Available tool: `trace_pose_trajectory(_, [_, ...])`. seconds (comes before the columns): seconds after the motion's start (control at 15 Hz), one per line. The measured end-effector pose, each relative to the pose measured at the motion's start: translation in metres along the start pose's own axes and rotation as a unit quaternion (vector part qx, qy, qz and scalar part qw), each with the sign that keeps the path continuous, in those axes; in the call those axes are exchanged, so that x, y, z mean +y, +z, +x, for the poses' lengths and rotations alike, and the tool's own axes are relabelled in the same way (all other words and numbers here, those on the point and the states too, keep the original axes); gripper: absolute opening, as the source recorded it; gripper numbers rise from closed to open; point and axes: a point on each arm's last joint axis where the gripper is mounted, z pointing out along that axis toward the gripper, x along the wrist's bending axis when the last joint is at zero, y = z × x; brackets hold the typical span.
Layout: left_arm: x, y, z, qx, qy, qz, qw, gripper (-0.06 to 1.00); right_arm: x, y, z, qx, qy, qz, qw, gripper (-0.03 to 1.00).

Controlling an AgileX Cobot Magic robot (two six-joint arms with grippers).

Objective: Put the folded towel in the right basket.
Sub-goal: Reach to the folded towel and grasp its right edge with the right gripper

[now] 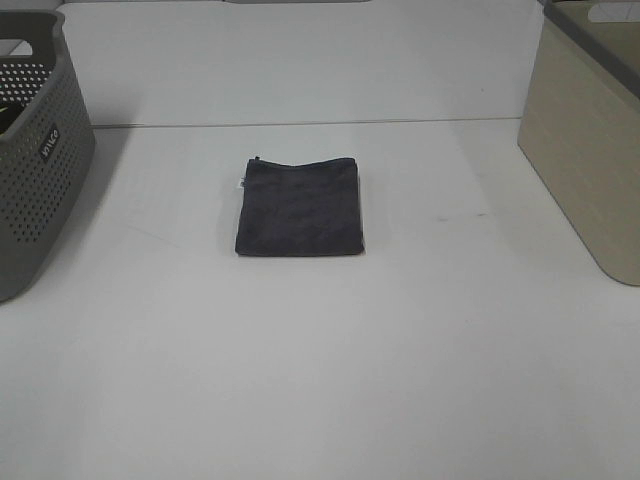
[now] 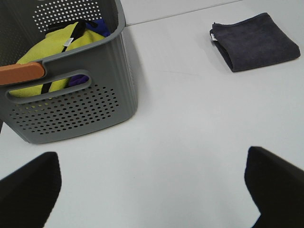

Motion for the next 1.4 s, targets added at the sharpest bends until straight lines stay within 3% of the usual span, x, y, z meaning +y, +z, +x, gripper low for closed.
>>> trace_pose_trajectory(0.2, [0.000, 0.000, 0.000, 0.000, 0.000, 0.000, 1.000, 0.99, 0.032, 0.015, 0.001, 0.009, 0.011, -0.023, 1.000, 0.67])
trace_pose_trajectory(0.4, [0.000, 0.000, 0.000, 0.000, 0.000, 0.000, 1.000, 0.99, 0.077, 0.053, 0.001, 0.017, 0.027, -0.012, 0.999, 0.67])
trace_pose_trajectory(0.6, [0.000, 0.000, 0.000, 0.000, 0.000, 0.000, 1.000, 0.99, 0.113, 0.092, 0.000, 0.018, 0.035, 0.033, 0.999, 0.67])
trace_pose_trajectory(0.67, [0.000, 0.000, 0.000, 0.000, 0.000, 0.000, 1.000, 0.99, 0.138, 0.125, -0.001, 0.017, 0.037, 0.070, 0.997, 0.67])
trace_pose_trajectory(0.87, [0.000, 0.000, 0.000, 0.000, 0.000, 0.000, 1.000, 0.99, 0.175, 0.176, -0.001, 0.022, 0.032, 0.102, 0.994, 0.67])
trace_pose_trajectory(1.13, [0.000, 0.000, 0.000, 0.000, 0.000, 0.000, 1.000, 0.99, 0.211, 0.230, 0.006, 0.072, 0.033, 0.140, 0.987, 0.67])
trace_pose_trajectory(1.4, [0.000, 0.000, 0.000, 0.000, 0.000, 0.000, 1.000, 0.99, 0.223, 0.272, 0.021, 0.129, 0.029, 0.192, 0.973, 0.67])
